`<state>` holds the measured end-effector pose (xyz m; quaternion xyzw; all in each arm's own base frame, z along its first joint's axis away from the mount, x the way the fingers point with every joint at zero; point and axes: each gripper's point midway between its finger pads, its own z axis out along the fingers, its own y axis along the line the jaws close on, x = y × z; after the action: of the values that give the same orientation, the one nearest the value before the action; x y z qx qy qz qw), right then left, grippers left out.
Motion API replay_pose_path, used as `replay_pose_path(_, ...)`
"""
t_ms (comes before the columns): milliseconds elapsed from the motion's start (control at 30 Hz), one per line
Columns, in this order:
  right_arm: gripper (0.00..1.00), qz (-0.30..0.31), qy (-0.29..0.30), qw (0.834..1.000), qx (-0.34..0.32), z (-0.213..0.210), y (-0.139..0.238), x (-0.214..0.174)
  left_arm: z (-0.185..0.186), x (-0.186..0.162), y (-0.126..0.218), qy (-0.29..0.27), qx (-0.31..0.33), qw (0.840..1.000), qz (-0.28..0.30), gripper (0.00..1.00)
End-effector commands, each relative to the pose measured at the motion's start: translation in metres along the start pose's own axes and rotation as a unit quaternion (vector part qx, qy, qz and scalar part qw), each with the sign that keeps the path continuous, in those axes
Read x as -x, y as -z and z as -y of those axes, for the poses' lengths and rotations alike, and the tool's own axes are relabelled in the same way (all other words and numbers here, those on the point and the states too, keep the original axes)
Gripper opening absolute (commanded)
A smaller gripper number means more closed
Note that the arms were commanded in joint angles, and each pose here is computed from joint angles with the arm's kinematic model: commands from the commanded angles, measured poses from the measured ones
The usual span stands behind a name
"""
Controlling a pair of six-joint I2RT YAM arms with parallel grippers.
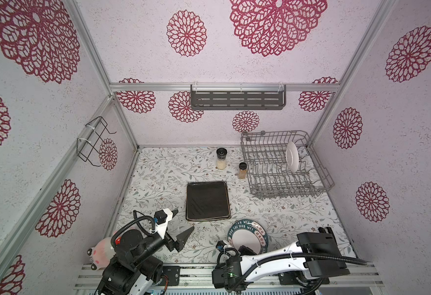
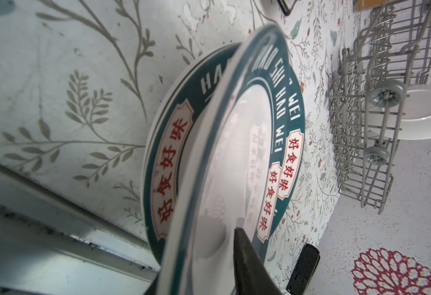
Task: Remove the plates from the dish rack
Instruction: 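Lower the held plate on its edge onto the green-rimmed plate stack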
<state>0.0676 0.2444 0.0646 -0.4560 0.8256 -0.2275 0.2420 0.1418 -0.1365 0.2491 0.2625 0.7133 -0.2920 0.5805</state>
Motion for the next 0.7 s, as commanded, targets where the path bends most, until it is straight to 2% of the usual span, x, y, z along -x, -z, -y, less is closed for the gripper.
replay_pose_path(0,0.36,0.005,-0.005,1.000,0.011,0.001,0.004,-0.001,0.000,-0.004,-0.004,-0.010,-0.004,1.000,-0.007,0.97)
replay_pose_path(133,0.42,0.004,-0.005,1.000,0.018,-0.001,0.003,-0.003,0.000,-0.004,-0.004,-0.010,-0.005,1.000,-0.007,0.97)
replay_pose_path(467,0.43,0.006,-0.007,0.998,0.068,-0.010,0.008,-0.008,0.002,-0.003,-0.003,-0.011,-0.008,1.000,-0.006,0.97)
replay_pose_path(667,0.45,-0.002,0.001,0.996,0.086,-0.012,0.005,-0.010,-0.007,-0.001,-0.001,-0.012,0.019,1.000,-0.002,0.97)
